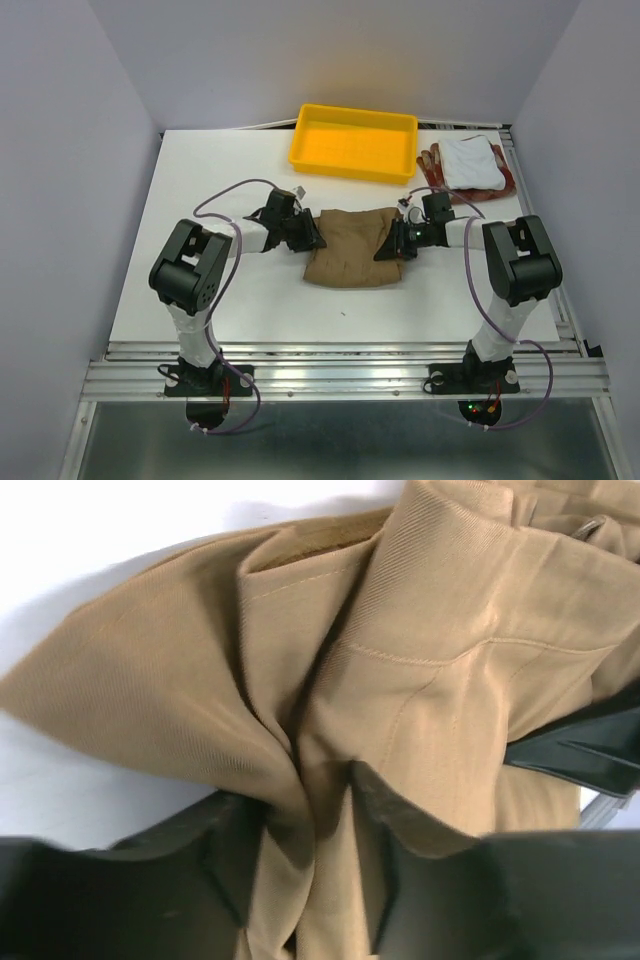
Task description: Fold and stack the skirts
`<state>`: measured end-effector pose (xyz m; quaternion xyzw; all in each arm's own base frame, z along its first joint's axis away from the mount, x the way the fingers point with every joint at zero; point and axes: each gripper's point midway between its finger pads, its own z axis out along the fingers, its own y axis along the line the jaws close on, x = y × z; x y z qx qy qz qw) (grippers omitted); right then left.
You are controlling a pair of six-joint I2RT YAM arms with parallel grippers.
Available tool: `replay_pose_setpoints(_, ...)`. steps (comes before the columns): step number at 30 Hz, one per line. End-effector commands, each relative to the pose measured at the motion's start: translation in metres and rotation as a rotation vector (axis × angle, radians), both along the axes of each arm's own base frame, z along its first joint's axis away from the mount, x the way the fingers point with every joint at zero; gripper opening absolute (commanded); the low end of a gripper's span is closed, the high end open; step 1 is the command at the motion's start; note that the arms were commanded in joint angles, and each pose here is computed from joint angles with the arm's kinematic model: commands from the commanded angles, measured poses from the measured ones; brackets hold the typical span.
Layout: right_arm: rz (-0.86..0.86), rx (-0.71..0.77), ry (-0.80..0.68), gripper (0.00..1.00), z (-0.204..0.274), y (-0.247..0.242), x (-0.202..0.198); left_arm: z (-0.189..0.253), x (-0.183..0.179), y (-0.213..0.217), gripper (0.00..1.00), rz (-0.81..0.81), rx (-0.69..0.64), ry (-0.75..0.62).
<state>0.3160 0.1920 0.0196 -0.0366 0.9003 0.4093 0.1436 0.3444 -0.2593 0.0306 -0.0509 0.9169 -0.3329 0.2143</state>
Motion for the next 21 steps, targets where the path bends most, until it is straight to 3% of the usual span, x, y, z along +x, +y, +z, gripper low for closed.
replay_pose_setpoints(1, -0.066, -0.253, -0.061, 0.01, -0.023, -0.038, 0.015, -0.027, -0.021, -0.006, 0.30, -0.070, 0.129, 0.041)
replay_pose_setpoints(3, -0.069, -0.279, -0.091, 0.01, -0.018, -0.041, 0.021, -0.023, -0.022, -0.017, 0.19, -0.106, 0.123, 0.029)
replay_pose_setpoints(5, -0.065, -0.319, -0.131, 0.01, -0.011, -0.048, 0.026, -0.008, -0.014, -0.035, 0.02, -0.145, 0.107, -0.013)
replay_pose_setpoints(6, -0.074, -0.350, -0.157, 0.01, -0.007, -0.053, 0.032, 0.006, -0.007, -0.043, 0.00, -0.165, 0.103, -0.052)
replay_pose_setpoints(12, -0.122, -0.466, -0.333, 0.01, 0.041, -0.078, 0.052, 0.082, 0.027, -0.085, 0.00, -0.230, 0.039, -0.251)
replay_pose_setpoints(21, -0.208, -0.535, -0.589, 0.01, 0.127, -0.116, 0.093, 0.159, 0.045, -0.141, 0.00, -0.342, -0.021, -0.456)
